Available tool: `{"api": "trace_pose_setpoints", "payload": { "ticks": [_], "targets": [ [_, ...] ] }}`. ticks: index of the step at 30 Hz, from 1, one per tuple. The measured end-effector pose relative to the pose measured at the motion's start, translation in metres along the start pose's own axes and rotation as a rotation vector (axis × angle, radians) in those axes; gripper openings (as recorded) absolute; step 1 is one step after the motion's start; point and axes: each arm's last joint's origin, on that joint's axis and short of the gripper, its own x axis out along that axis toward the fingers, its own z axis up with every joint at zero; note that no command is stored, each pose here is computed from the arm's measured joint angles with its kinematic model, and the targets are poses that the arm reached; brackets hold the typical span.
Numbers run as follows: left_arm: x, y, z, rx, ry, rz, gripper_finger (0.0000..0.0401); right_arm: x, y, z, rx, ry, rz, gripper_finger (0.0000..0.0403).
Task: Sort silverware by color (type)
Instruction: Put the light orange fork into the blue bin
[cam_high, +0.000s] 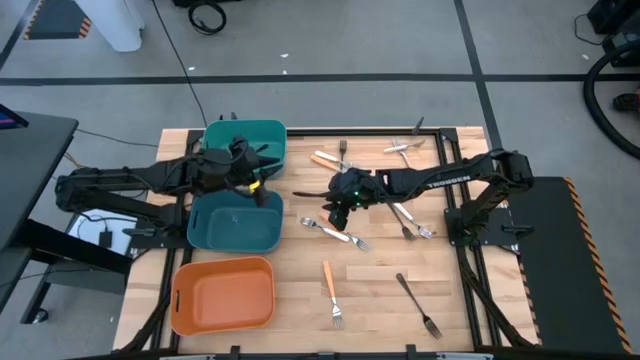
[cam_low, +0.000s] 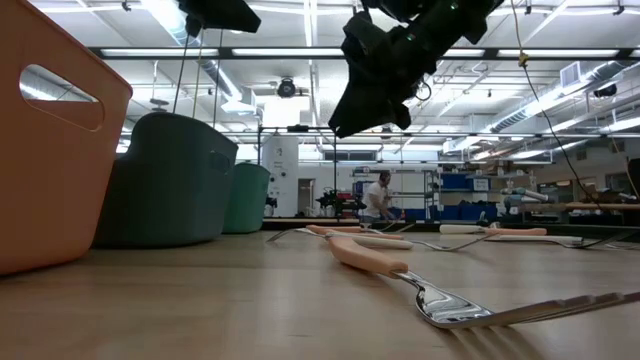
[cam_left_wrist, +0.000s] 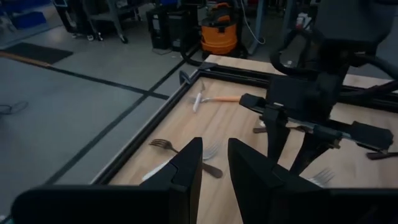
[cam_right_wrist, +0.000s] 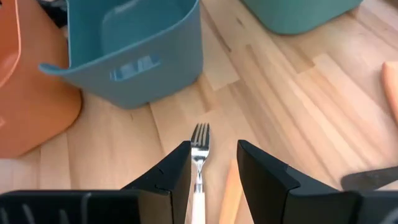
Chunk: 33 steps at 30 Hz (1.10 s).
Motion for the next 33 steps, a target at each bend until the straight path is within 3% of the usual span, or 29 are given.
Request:
{"api": "trace_pose_setpoints", "payload": {
  "ticks": [10, 15, 24, 33],
  "targets": [
    [-0.001, -0.003, 0.000, -0.119, 0.003, -0.014, 0.0087, 0.006, 0.010, -0.023, -0.146, -0.030, 0.016, 0.0137],
    [-0.001, -0.003, 0.000, -0.179, 0.003, -0.014, 0.0087, 0.012, 0.004, -0.042, -0.197, -0.003, -0.033, 0.0137],
    [-0.001, -0.003, 0.000, -0.181, 0.003, -0.014, 0.0087, 0.020, -0.007, -0.080, -0.153, 0.003, -0.026, 0.0136],
    [-0.001, -0.003, 0.000, -0.128, 0.002, -0.013, 0.0087, 0.019, -0.002, -0.093, -0.266, 0.012, -0.006, 0.0136]
  ]
}}
